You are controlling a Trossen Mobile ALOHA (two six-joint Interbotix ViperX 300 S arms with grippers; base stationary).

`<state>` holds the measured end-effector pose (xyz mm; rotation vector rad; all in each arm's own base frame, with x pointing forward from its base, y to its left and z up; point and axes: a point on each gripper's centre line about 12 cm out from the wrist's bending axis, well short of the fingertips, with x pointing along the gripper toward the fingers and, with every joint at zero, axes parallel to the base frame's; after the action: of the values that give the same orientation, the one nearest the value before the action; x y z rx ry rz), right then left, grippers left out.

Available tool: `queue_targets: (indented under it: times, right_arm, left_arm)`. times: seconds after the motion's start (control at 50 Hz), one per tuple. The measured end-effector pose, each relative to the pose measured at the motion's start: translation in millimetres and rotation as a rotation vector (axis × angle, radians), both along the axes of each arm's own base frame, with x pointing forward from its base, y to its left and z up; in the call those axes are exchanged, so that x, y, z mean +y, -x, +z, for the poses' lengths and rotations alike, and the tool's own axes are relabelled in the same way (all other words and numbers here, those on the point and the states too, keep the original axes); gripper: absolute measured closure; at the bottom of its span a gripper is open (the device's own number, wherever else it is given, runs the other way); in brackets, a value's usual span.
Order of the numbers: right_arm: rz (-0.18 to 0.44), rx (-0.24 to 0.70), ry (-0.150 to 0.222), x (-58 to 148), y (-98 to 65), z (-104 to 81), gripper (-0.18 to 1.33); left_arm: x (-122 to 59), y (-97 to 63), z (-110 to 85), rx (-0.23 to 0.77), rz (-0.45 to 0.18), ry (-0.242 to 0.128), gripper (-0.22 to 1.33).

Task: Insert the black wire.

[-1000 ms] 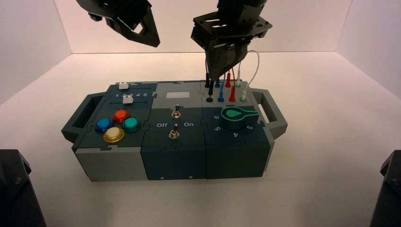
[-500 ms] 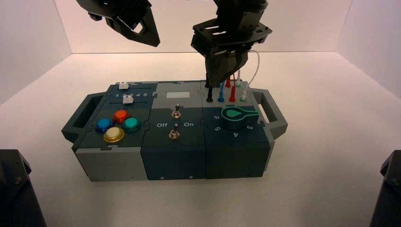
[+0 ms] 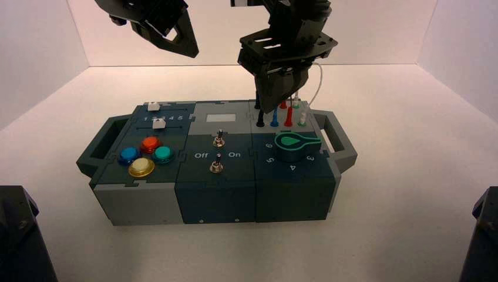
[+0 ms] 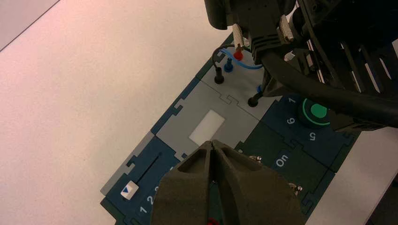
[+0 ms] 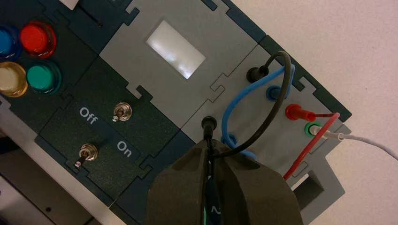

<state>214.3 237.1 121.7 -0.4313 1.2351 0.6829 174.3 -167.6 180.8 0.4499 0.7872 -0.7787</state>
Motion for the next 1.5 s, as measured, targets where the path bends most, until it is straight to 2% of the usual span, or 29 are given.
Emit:
queue_targets:
  times: [0.4, 0.64, 0.92, 1.0, 1.1, 1.18, 1.36, 1.5]
  right_arm:
    - [0.002, 0.009, 0.009, 2.1, -1.1, -1.1, 1.26]
    - [0.003, 0.035, 0.036, 2.0, -1.0, -10.6, 1.25]
    - [0.005, 0.035, 0.035, 2.7, -0.8, -9.8, 1.26]
    - [0.007, 0.028, 0.028, 3.0, -1.1, -3.2, 1.24]
    - [0.008, 0.027, 0.024, 3.7, -1.9, 11.8, 0.99]
    - [0.011, 0.025, 0.02, 4.9, -2.2, 20.6, 0.89]
    - [0.01, 0.017, 0.011, 3.9, -1.1, 29.4, 0.89]
    - [0.011, -0.015, -0.024, 0.4, 1.5, 46.6, 0.87]
  left_arm:
    - [-0.1, -0.3, 0.2, -0.003, -0.001, 0.001, 1.28]
    - [0.2, 0.1, 2.1, -0.009, -0.001, 0.006, 1.28]
    - [0.3, 0.3, 4.9, -0.018, 0.0, 0.017, 1.28]
    - [0.3, 0.2, 5.0, -0.019, 0.0, 0.018, 1.28]
    - [0.3, 0.2, 5.0, -0.02, -0.001, 0.017, 1.28]
    - [0.2, 0.1, 5.2, -0.021, -0.001, 0.018, 1.28]
    - [0.0, -0.2, 5.7, -0.022, -0.001, 0.019, 1.28]
    - [0.0, 0.0, 8.7, -0.028, 0.0, 0.026, 1.28]
